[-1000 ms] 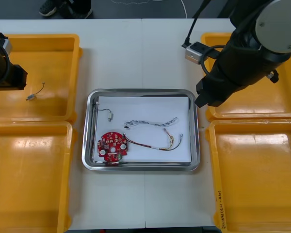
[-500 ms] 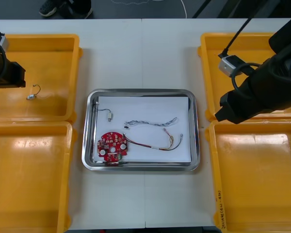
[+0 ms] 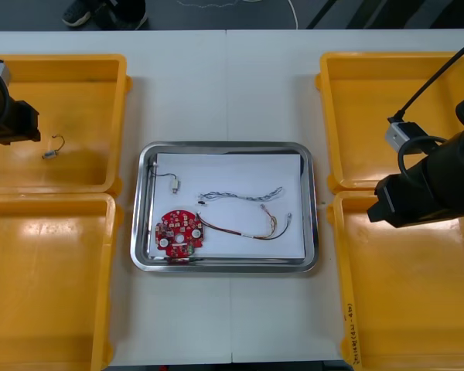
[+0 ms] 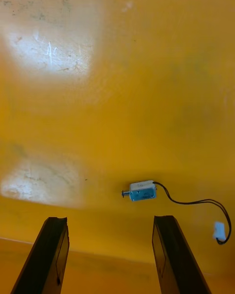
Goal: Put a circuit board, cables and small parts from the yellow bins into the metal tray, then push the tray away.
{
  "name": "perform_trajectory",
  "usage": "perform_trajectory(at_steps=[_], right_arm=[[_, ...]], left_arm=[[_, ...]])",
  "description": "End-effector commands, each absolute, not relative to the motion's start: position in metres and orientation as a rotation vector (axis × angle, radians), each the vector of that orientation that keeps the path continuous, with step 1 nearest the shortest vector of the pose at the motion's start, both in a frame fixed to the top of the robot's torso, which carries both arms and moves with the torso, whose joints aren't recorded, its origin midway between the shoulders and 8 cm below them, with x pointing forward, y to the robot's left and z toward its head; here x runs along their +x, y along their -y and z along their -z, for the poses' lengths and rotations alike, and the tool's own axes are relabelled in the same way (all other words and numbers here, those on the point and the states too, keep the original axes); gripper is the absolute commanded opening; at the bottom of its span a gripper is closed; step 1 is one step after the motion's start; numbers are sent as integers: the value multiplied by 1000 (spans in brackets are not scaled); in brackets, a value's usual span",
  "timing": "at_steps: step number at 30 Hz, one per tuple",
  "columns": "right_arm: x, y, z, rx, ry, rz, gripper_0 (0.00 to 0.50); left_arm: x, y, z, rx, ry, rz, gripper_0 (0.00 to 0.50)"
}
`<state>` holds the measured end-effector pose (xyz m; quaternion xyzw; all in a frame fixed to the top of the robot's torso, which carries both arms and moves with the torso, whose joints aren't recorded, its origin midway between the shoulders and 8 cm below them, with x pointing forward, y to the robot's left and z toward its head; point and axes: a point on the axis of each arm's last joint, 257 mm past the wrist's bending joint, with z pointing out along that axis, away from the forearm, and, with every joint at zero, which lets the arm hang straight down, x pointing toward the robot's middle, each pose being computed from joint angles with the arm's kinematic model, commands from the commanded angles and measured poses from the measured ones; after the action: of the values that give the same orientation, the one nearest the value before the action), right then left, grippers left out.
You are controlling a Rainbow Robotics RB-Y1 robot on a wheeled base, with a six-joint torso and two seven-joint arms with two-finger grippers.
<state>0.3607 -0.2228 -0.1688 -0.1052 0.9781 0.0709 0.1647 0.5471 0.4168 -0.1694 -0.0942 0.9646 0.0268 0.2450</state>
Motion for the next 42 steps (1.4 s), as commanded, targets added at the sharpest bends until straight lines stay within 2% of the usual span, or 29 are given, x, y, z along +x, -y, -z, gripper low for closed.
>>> perform_trajectory(at_steps=[1, 2, 13, 19, 23, 29, 42], right_arm=[[357, 258, 170, -210, -2783, -87, 500], [357, 261, 172, -198, -2786, -77, 500], [351, 289, 189, -103, -2808, -6, 500], [352, 296, 192, -73, -2830, -25, 500], [352, 301, 193, -61, -2842, -36, 500], [357, 311, 192, -70, -2824, 11, 500], [360, 308, 198, -83, -2823, -14, 500]], left_arm=[[573, -392, 143, -108, -2601, -24, 500], [574, -390, 145, -112, -2607, -2, 500], [581, -383, 174, -99, -2647, 15, 500], [577, -379, 188, -115, -2675, 33, 500], [573, -380, 197, -115, -2689, 29, 500], [570, -379, 207, -116, -2699, 29, 500], [564, -383, 223, -139, -2715, 14, 500]])
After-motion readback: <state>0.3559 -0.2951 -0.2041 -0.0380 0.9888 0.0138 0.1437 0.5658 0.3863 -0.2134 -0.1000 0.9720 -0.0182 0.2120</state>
